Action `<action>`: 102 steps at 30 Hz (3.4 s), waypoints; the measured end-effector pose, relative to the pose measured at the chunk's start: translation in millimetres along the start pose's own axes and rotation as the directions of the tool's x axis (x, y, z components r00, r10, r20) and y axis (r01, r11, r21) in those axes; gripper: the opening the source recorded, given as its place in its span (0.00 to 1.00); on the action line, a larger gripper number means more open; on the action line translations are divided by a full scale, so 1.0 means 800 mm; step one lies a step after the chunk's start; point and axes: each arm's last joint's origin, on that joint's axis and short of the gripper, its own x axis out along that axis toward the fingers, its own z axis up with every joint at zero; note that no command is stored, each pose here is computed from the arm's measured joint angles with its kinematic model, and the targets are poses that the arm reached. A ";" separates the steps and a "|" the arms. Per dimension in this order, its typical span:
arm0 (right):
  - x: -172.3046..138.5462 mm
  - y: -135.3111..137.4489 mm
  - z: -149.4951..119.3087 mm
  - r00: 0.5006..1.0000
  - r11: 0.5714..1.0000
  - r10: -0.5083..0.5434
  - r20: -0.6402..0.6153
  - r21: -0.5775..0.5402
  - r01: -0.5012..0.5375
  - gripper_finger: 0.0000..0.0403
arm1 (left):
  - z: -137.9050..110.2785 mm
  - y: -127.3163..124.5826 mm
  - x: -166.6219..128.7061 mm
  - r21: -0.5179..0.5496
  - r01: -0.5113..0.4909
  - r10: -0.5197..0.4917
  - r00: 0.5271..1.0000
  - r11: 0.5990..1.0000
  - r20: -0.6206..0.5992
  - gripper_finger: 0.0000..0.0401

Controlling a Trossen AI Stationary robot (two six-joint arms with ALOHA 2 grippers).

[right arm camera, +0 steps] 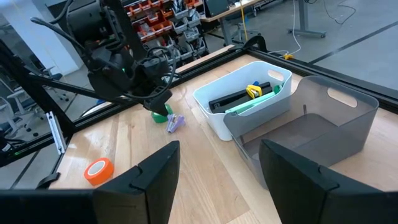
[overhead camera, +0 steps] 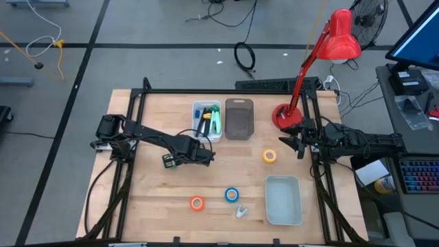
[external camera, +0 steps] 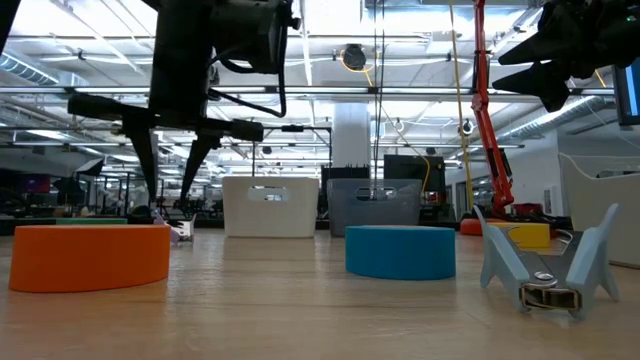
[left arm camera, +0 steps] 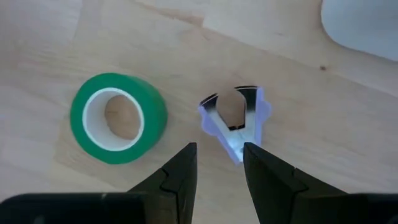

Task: Pick and place Stapler, Stapler remover, tape
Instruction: Put the purple staple remover into the black bin

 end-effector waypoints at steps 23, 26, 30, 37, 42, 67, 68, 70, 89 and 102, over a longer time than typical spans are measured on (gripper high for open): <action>0.000 0.000 0.000 1.000 1.000 0.000 0.000 0.000 0.000 0.53 | 0.000 0.001 0.018 -0.104 0.028 -0.028 1.000 0.994 0.007 0.33; 0.000 0.000 0.000 1.000 1.000 0.000 0.000 0.000 0.000 0.53 | 0.000 0.002 0.019 -0.109 0.023 -0.022 1.000 0.994 0.011 0.33; 0.000 0.000 0.000 1.000 1.000 0.000 0.000 0.000 0.000 0.53 | 0.001 0.006 0.025 -0.129 0.004 -0.002 1.000 0.992 0.014 0.33; 0.000 0.000 0.000 1.000 1.000 0.000 0.000 0.000 0.000 0.53 | 0.002 0.005 0.032 -0.141 0.018 -0.017 1.000 0.990 0.009 0.33; 0.000 0.000 0.000 1.000 1.000 0.000 0.000 0.000 0.000 0.53 | 0.005 0.007 0.040 -0.152 0.010 -0.009 1.000 0.988 0.011 0.33; 0.000 0.000 0.000 1.000 1.000 0.000 0.000 0.000 0.000 0.53 | 0.004 0.002 0.059 -0.126 0.106 -0.108 0.994 0.986 -0.011 0.19; 0.000 0.000 0.000 1.000 1.000 0.001 0.000 0.000 -0.001 0.53 | 0.003 0.002 0.059 -0.123 0.111 -0.113 0.994 0.986 -0.008 0.16; 0.000 0.000 0.000 1.000 1.000 0.000 0.000 0.000 0.000 0.53 | 0.002 0.002 0.059 -0.119 0.122 -0.123 0.992 0.985 0.003 0.10; 0.000 0.000 0.000 1.000 1.000 -0.001 0.001 0.000 0.001 0.53 | -0.007 -0.002 -0.002 0.042 0.354 -0.350 0.932 0.934 -0.092 0.11; 0.000 0.000 0.001 1.000 1.000 0.000 0.007 0.001 0.000 0.53 | 0.020 -0.031 -0.119 0.331 0.755 -0.788 0.613 0.566 -0.053 0.11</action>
